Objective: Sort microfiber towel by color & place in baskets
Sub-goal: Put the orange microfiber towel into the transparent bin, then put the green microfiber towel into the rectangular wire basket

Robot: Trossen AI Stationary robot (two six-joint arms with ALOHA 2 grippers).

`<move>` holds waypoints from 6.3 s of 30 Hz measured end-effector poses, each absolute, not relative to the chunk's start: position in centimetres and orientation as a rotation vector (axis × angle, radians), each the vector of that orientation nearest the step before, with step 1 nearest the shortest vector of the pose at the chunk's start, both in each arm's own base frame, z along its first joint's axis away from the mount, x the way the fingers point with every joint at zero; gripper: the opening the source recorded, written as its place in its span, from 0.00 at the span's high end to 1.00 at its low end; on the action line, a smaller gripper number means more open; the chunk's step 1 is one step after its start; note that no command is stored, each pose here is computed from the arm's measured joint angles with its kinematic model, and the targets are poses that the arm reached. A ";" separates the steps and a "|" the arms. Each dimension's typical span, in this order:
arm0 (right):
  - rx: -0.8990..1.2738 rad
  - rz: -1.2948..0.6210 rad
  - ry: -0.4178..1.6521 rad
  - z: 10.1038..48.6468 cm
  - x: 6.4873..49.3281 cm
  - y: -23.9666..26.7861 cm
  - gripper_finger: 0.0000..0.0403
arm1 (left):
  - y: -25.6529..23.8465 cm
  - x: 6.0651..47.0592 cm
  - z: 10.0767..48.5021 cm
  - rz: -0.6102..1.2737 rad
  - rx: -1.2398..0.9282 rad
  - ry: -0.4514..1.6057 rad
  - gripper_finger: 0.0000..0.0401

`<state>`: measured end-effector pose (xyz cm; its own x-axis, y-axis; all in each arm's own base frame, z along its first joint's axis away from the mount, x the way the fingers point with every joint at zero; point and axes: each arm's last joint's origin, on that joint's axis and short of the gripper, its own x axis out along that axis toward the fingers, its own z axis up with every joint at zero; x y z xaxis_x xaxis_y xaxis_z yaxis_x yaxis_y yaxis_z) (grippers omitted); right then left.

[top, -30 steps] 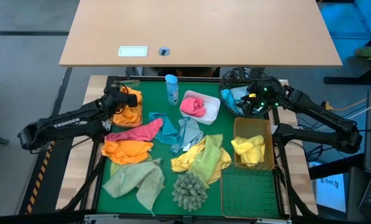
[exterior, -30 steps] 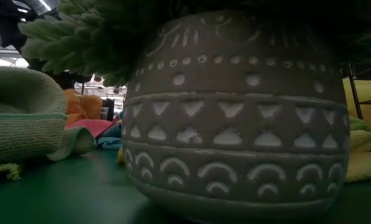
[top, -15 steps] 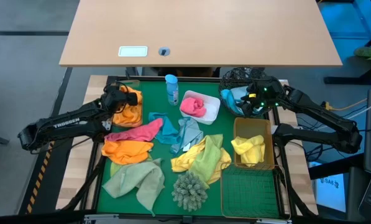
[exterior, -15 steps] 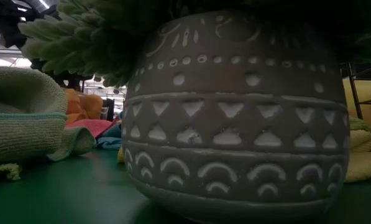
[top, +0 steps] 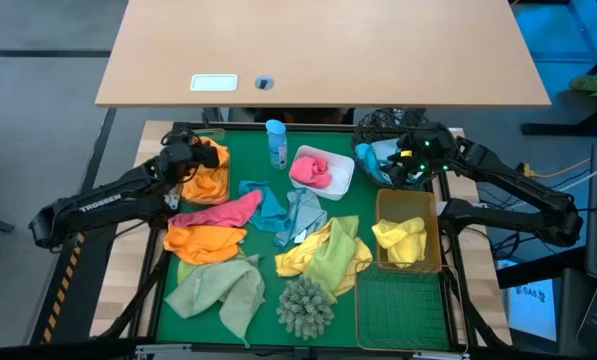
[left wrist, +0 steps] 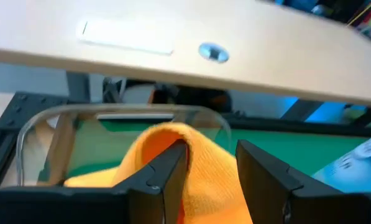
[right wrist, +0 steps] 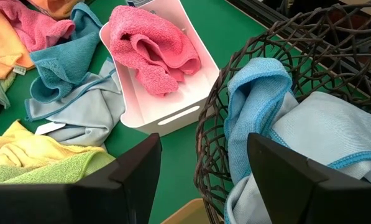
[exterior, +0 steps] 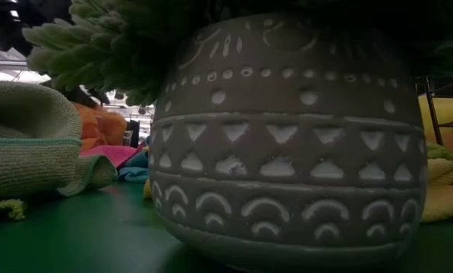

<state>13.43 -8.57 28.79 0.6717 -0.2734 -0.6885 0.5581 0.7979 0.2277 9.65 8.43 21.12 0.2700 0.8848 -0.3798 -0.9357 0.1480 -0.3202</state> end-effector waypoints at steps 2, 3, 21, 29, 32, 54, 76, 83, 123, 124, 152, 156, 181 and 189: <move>0.447 -0.486 0.687 28.8 13.4 -8.6 0.41 | 8.3 9.4 21.7 1.296 -0.540 0.060 0.66; 0.448 -0.486 0.687 28.8 13.4 -8.6 0.41 | 8.2 9.3 21.9 1.290 -0.540 0.035 0.66; 0.451 -0.368 0.577 29.6 14.1 -8.6 0.41 | 7.2 8.8 22.2 1.106 -0.765 -0.040 0.66; 0.465 -0.341 0.588 29.5 14.1 -8.5 0.41 | 6.8 9.2 21.9 0.898 -0.937 0.026 0.66; 0.471 -0.322 0.586 29.5 14.1 -8.5 0.41 | 6.6 9.1 21.4 0.897 -0.995 0.071 0.66; 0.466 -0.319 0.584 29.6 14.1 -8.5 0.41 | 3.4 5.9 29.5 0.654 -1.028 0.345 0.66; 0.472 -0.313 0.585 29.6 14.1 -8.4 0.41 | 0.9 15.1 29.1 0.150 -0.764 0.596 0.66; 0.473 -0.313 0.585 29.6 14.1 -8.4 0.41 | -3.3 18.5 26.5 0.038 -0.699 0.815 0.66; 0.472 -0.313 0.583 29.6 14.1 -8.5 0.41 | -13.0 22.5 19.2 0.011 -0.458 0.981 0.66; 0.472 -0.313 0.583 29.6 14.1 -8.4 0.41 | -12.9 22.5 19.0 0.017 -0.453 0.990 0.66; 0.496 -0.088 0.448 30.8 15.0 -8.0 0.41 | -12.3 22.5 18.6 0.126 -0.403 0.973 0.98; 0.419 0.004 0.350 31.9 16.4 -7.0 0.41 | -12.1 23.2 19.1 0.116 -0.446 0.908 0.99; 0.239 0.266 0.198 29.1 27.8 2.6 0.41 | -7.9 28.9 28.4 0.247 -0.342 0.496 1.00; 0.228 0.241 0.105 27.6 30.3 3.7 0.41 | -5.8 29.9 29.3 0.303 -0.332 0.380 1.00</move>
